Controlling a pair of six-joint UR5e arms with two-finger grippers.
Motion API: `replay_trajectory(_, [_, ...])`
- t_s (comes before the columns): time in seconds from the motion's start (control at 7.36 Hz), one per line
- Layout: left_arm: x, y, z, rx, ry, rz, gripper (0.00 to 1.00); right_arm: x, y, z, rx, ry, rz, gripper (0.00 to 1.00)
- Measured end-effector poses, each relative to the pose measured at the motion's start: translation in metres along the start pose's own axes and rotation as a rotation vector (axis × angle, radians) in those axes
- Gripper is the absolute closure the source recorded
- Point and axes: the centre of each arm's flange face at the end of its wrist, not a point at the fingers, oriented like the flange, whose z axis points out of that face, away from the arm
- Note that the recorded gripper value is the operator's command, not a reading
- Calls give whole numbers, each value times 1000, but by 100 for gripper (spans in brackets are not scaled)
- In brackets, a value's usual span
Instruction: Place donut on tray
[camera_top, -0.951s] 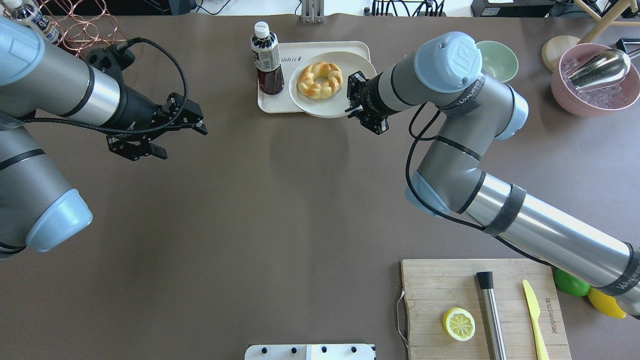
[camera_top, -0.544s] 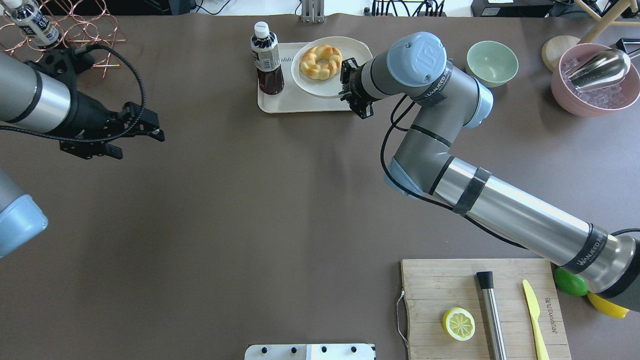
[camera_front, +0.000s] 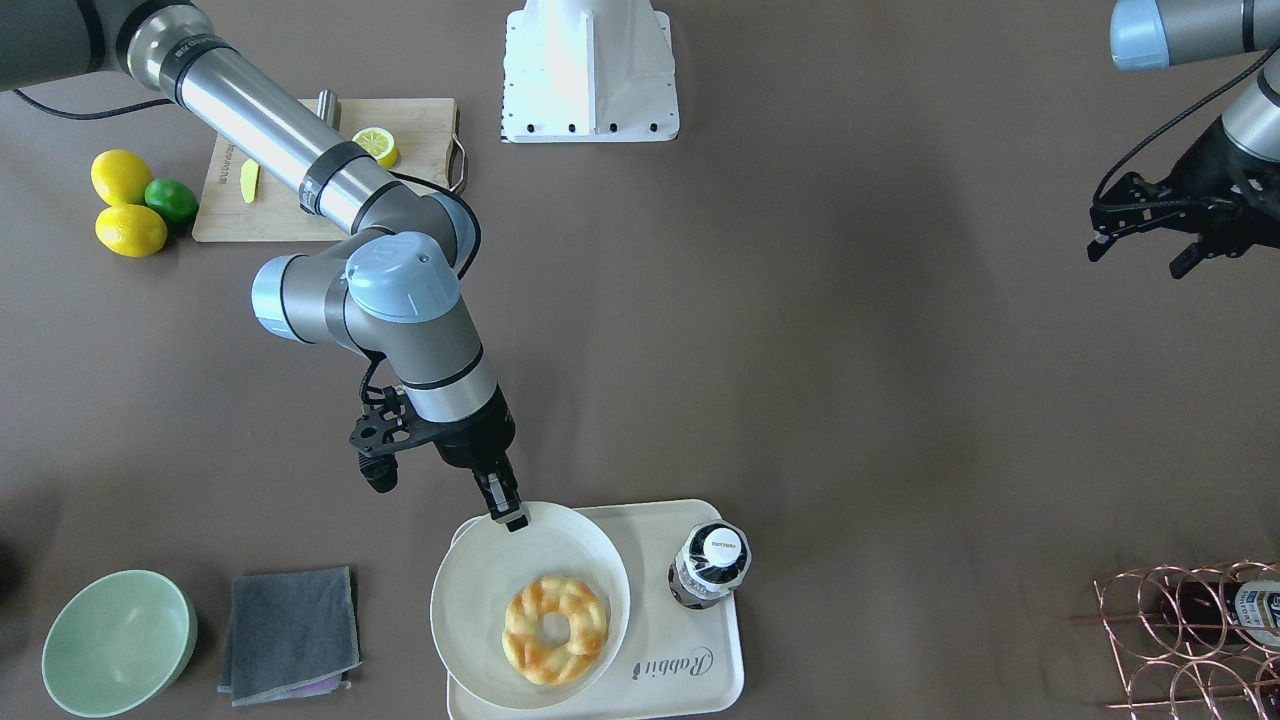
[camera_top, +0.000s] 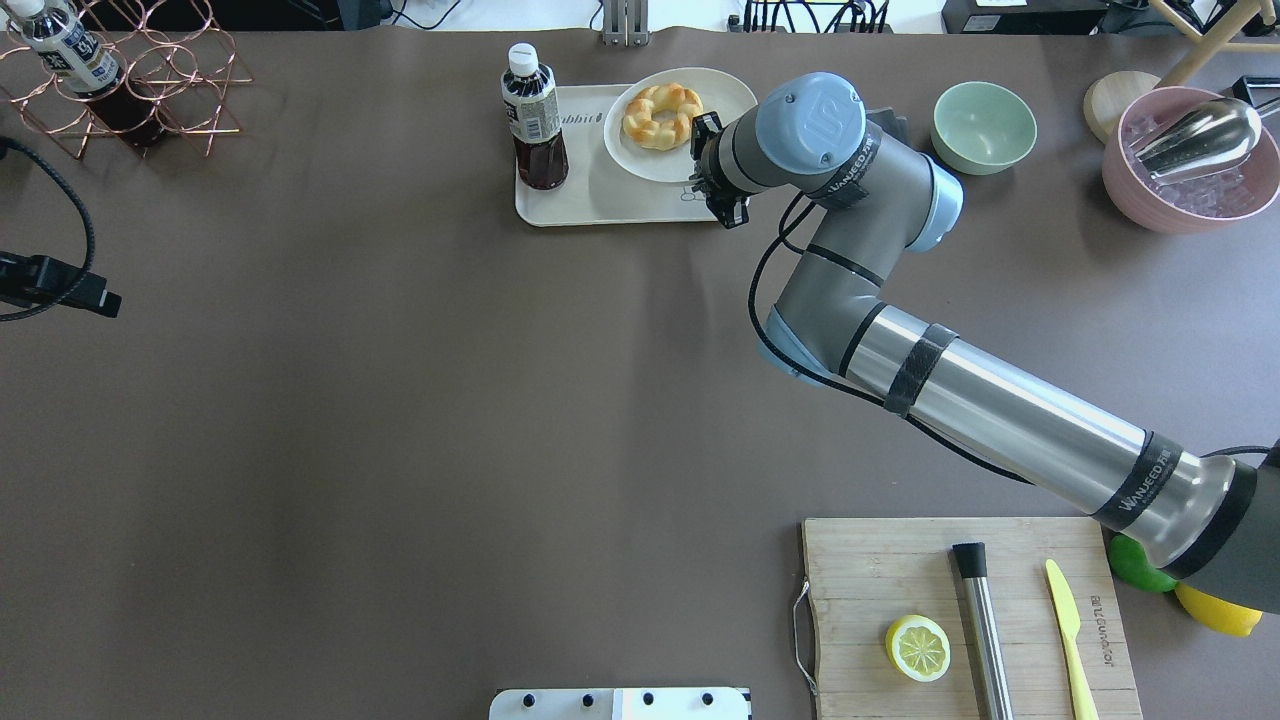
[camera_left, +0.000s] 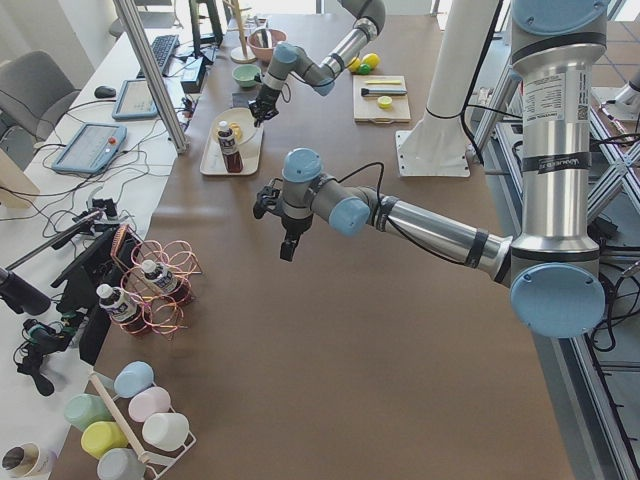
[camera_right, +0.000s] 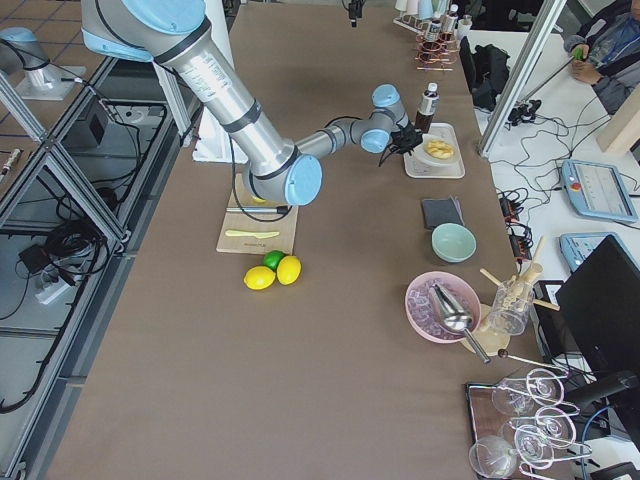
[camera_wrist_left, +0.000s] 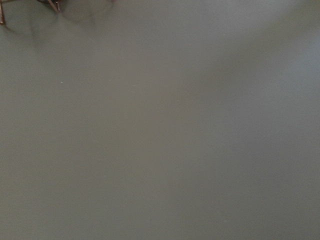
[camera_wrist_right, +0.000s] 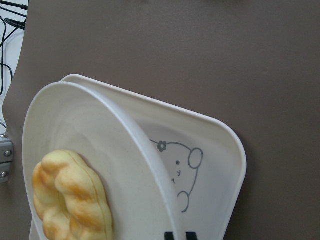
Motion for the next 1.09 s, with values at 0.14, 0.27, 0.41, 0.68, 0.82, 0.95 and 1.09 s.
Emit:
replay_trajectory(0.14, [-20,8,-1,-5,-16,25,3,2,9,5,19,-15,31,100])
replay_trajectory(0.27, [-33,14,-3,-6,-27,35,3,0,18,13,44,-31,71,100])
replay_trajectory(0.41, [-45,22,-8,-4,-37,37,3,-3,32,20,67,-51,112,100])
replay_trajectory(0.68, [-62,32,-20,10,-47,17,3,-3,45,33,105,-70,153,63])
replay_trajectory(0.82, [-67,37,-21,11,-48,11,3,-3,50,36,113,-76,164,1])
replay_trajectory(0.95, [-69,39,-22,9,-48,10,3,-4,53,38,119,-79,166,0])
replay_trajectory(1.09, [-70,41,-21,4,-45,7,3,-4,54,39,127,-80,151,0])
